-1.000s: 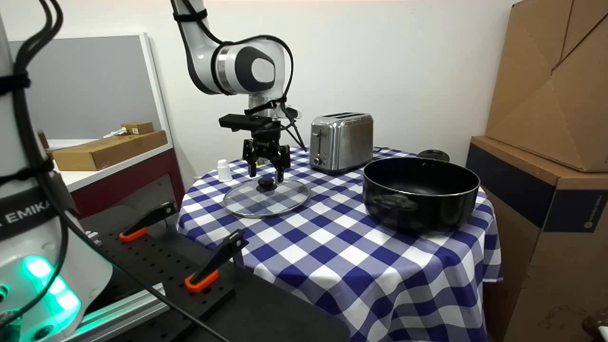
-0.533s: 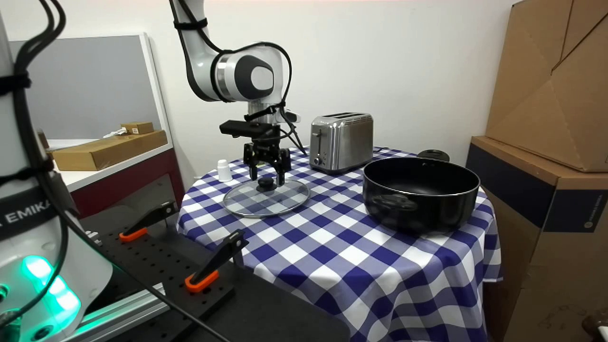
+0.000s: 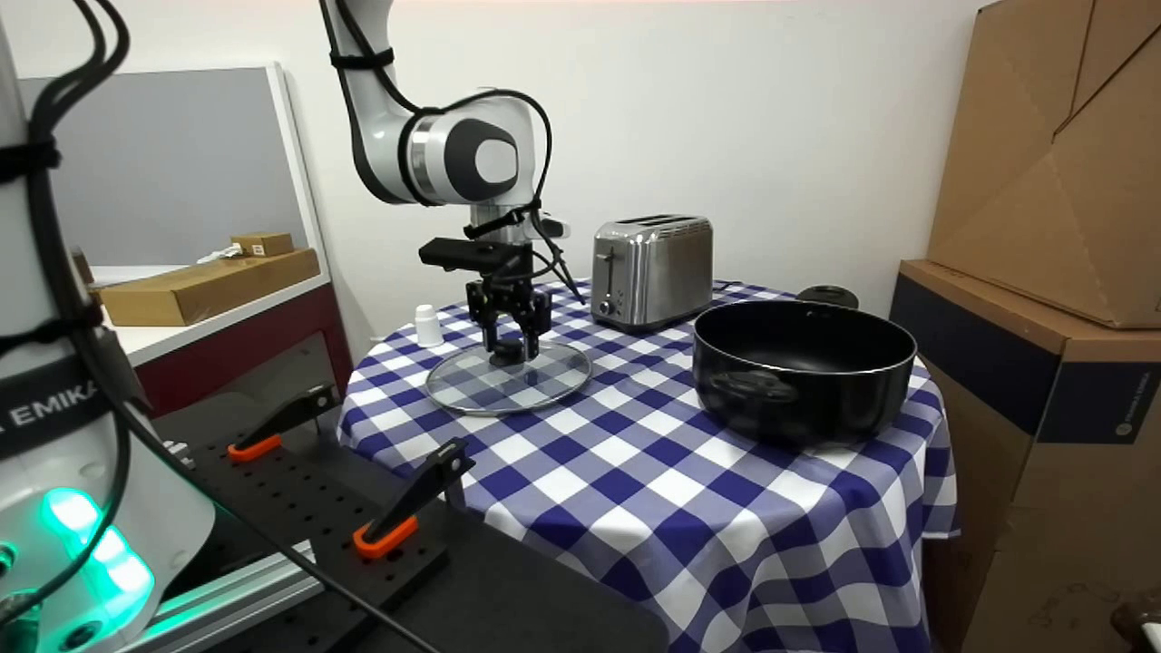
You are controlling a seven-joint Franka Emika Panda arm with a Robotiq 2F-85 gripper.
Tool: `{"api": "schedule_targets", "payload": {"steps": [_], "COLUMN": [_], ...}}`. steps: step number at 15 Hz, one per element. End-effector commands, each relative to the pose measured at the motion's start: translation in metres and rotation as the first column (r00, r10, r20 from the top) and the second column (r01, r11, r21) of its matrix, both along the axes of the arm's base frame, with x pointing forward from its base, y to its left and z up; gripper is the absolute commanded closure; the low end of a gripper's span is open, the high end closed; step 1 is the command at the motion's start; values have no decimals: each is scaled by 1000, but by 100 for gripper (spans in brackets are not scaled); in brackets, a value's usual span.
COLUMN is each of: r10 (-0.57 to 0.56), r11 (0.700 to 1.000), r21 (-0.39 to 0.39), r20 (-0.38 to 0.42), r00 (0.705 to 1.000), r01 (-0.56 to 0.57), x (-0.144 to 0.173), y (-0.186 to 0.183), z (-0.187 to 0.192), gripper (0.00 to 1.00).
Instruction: Put the lid on the pot
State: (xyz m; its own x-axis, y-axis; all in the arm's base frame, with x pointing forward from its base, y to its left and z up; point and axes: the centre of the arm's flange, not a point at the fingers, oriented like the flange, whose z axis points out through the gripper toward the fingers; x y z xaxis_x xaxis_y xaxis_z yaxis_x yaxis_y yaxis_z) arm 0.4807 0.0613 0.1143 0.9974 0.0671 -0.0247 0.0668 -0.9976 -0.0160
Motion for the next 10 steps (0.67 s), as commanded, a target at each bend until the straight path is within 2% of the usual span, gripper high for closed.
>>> {"api": "schedule_targets", "payload": {"steps": [1, 3, 7, 10], "r10": [25, 31, 16, -35], "r11": [1000, 999, 1000, 999], "r21": [-11, -12, -7, 18], "r20": [23, 30, 19, -30], "r00": [999, 999, 1000, 999], "r01": [-24, -30, -16, 36], "x": [3, 2, 0, -4], "y": [2, 4, 0, -14], "z": [-1, 9, 29, 58], "gripper": [57, 71, 75, 75]}}
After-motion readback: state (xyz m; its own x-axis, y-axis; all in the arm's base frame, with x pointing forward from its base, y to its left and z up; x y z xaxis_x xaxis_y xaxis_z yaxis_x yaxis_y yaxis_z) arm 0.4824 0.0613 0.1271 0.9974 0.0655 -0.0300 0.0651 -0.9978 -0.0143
